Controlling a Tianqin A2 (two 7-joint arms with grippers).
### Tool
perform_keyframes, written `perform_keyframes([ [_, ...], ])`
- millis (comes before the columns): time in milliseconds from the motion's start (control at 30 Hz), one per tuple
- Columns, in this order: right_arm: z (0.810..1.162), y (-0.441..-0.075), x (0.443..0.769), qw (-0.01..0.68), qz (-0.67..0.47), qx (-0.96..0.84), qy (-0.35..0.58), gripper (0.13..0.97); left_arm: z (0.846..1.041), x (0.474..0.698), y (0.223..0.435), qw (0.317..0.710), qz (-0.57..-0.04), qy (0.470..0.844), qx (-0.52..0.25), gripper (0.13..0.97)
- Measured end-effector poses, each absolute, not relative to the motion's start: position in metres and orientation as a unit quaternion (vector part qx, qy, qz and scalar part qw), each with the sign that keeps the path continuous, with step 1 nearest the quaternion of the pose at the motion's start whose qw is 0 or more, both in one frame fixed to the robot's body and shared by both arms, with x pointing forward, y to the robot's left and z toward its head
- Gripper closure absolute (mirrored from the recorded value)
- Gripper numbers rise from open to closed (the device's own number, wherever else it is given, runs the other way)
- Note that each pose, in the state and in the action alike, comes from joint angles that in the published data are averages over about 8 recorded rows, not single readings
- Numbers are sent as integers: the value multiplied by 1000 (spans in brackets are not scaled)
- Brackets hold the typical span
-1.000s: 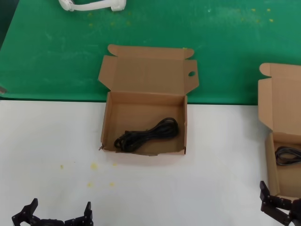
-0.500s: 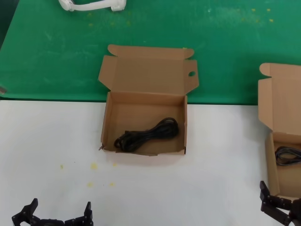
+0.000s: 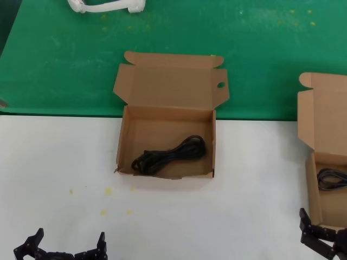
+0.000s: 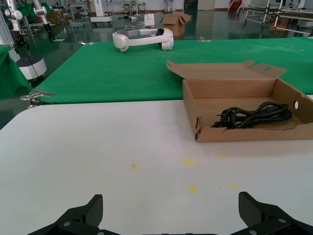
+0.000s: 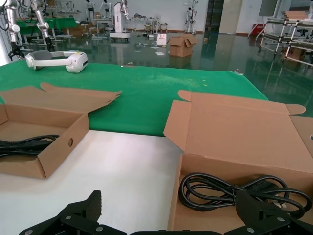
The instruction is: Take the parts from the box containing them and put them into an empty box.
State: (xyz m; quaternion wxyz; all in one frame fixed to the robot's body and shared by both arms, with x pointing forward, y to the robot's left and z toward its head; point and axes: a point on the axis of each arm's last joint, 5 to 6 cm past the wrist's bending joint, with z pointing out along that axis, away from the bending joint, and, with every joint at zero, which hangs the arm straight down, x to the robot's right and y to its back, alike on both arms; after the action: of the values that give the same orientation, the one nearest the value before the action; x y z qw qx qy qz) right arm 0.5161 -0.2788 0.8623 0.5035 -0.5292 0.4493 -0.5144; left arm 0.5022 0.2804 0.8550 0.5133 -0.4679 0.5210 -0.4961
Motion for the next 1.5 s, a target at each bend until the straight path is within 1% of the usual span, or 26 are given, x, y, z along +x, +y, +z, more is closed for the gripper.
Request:
perform_keyframes([
  [1500,862,-279,516,503,-514,-529,449,130,855,502,280,513,-496,521,-468,132],
])
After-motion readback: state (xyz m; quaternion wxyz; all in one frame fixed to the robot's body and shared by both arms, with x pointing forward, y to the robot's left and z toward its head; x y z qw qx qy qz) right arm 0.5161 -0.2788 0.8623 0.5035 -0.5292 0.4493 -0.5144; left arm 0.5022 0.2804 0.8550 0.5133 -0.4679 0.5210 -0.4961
